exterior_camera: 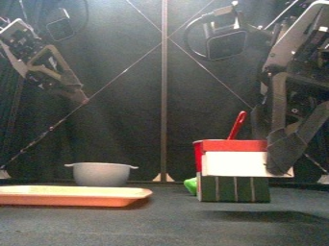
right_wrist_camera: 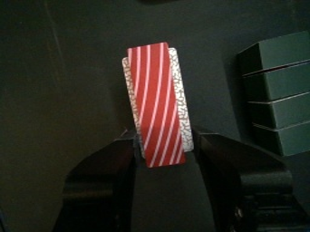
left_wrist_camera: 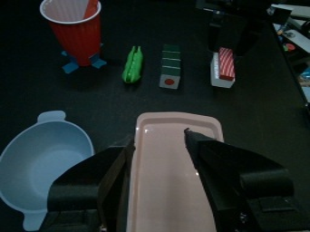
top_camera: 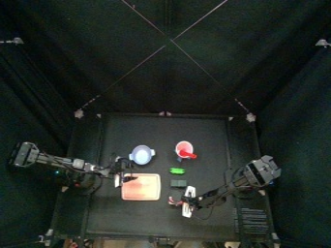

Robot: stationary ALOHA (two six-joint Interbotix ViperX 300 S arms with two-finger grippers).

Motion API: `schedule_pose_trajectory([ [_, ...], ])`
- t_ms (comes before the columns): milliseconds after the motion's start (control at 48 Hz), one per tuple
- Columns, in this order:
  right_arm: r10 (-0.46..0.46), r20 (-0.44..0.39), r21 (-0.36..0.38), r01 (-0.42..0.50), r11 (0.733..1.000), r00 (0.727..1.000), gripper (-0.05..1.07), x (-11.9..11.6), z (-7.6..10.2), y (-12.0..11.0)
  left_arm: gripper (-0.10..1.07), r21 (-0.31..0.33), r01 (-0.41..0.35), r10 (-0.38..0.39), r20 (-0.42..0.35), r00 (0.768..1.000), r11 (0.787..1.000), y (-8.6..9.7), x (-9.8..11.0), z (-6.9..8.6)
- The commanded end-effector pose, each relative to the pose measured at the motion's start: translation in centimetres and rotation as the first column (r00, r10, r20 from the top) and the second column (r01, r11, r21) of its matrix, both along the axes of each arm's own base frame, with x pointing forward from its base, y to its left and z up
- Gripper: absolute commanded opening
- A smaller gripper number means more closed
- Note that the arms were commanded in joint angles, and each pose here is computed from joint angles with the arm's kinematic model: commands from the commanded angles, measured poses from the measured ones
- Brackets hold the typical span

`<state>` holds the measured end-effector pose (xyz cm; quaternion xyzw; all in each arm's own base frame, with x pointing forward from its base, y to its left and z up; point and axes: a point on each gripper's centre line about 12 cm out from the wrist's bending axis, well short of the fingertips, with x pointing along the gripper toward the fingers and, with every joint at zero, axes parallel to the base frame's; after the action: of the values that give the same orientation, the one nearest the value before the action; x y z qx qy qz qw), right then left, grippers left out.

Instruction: Hand over green sushi

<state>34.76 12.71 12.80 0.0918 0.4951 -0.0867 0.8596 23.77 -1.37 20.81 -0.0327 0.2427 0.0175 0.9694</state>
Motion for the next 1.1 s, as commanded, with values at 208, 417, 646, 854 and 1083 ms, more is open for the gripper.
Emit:
schedule_pose_trajectory([
  [208,0.019,0.122,-0.047,-0.013,0.999,0.992,0.57,1.8,3.5,-1.8,0.86,-0.014,0.006,-0.006,0.024,1.000,1.000,-0.2,0.5,0.9],
  [417,0.011,0.186,-0.113,0.011,0.993,0.982,0.57,3.3,5.1,-4.9,0.86,-0.002,0.026,-0.025,0.054,0.998,1.000,-0.4,1.0,2.0],
  [646,0.028,0.274,-0.155,0.016,0.988,0.961,0.57,5.4,7.3,-7.1,0.86,0.048,0.050,-0.054,0.090,0.994,0.998,-0.5,1.6,3.3],
  [854,0.122,0.351,-0.217,-0.046,0.975,0.928,0.56,6.7,8.9,-7.7,0.86,0.048,0.121,-0.126,0.121,0.985,0.992,-1.8,2.4,4.7],
  [1083,0.139,0.411,-0.268,-0.027,0.963,0.901,0.56,6.5,11.4,-9.9,0.87,0.068,0.152,-0.160,0.123,0.979,0.986,-2.7,3.9,5.4],
])
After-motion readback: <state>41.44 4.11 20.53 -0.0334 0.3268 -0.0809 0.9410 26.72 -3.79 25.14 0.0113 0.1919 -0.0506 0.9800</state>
